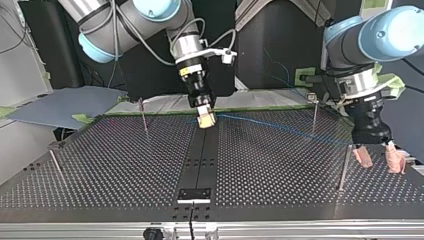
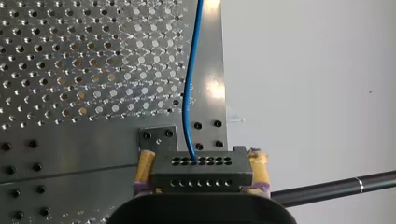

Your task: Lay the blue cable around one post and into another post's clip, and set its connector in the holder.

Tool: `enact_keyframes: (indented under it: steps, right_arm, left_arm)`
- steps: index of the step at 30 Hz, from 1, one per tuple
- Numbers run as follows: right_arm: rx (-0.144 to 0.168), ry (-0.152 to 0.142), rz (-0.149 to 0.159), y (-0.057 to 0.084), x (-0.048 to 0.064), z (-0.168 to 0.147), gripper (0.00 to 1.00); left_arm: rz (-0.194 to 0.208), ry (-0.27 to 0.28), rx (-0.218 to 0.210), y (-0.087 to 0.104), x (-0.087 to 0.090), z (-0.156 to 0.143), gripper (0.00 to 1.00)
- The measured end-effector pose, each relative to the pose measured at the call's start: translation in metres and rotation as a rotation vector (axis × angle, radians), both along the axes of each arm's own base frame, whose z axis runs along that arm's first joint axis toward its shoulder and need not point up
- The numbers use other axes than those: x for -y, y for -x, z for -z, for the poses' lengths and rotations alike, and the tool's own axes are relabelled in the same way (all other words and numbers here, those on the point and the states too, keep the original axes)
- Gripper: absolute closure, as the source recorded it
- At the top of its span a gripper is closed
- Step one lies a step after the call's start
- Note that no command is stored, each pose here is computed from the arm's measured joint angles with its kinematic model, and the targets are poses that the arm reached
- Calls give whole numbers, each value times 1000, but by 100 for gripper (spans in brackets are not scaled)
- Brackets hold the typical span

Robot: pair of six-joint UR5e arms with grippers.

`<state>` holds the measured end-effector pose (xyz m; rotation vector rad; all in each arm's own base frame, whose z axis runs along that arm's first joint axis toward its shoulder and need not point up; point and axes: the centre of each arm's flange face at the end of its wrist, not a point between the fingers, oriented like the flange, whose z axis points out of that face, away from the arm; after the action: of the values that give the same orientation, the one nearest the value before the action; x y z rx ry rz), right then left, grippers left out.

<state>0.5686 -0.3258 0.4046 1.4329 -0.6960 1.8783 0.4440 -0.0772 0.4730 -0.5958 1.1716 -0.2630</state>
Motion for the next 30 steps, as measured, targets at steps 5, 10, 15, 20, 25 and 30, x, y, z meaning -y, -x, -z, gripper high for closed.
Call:
enact_keyframes:
  steps: [5, 10, 15, 20, 25, 30]
  right_arm:
    - [-5, 1, -6, -7, 0, -2, 100]
    - [1, 3, -9, -16, 3, -2, 100]
    - [-3, -4, -6, -32, 5, 6, 100]
    - [11, 3, -13, -41, 3, 1, 100]
    - [23, 17, -22, -47, 2, -11, 100]
    - [27, 21, -28, -51, 0, -21, 100]
  left_arm:
    - [-2, 10, 13, -2, -4, -3, 0]
    - [22, -6, 37, -9, -7, -8, 0]
    - [33, -8, 60, -17, -22, -10, 0]
    - [29, -10, 65, -30, -42, -5, 0]
    - [24, -15, 48, -47, -58, 6, 0]
    - [29, -14, 61, -60, -68, 14, 0]
